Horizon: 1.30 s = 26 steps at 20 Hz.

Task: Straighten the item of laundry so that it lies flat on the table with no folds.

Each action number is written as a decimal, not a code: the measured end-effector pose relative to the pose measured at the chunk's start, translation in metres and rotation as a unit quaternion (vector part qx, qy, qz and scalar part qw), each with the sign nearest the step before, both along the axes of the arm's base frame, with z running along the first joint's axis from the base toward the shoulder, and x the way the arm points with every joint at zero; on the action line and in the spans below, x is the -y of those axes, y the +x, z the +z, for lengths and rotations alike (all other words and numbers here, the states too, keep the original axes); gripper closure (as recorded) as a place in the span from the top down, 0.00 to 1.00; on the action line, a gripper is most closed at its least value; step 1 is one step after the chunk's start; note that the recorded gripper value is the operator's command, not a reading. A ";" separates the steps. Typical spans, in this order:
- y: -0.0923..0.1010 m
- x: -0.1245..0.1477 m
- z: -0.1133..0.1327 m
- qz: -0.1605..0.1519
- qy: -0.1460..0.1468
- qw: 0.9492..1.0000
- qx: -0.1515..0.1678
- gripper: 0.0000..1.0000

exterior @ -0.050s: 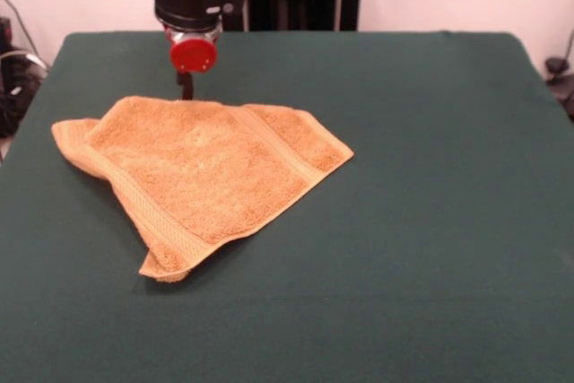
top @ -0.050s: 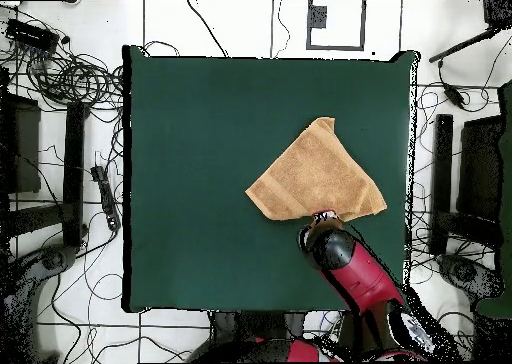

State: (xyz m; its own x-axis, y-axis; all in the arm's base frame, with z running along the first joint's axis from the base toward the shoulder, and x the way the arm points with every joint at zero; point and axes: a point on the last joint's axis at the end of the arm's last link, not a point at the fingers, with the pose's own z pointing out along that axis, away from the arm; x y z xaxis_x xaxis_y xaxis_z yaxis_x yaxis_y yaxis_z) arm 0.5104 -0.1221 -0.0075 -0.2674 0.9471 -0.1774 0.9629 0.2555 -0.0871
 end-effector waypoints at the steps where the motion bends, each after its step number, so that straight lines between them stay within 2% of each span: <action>1: 0.000 0.000 0.000 0.000 0.000 1.000 0.000 1.00; 13: 0.004 0.000 0.001 0.003 -0.003 1.000 0.003 1.00; 26: 0.009 -0.001 0.009 0.017 -0.022 1.000 0.006 1.00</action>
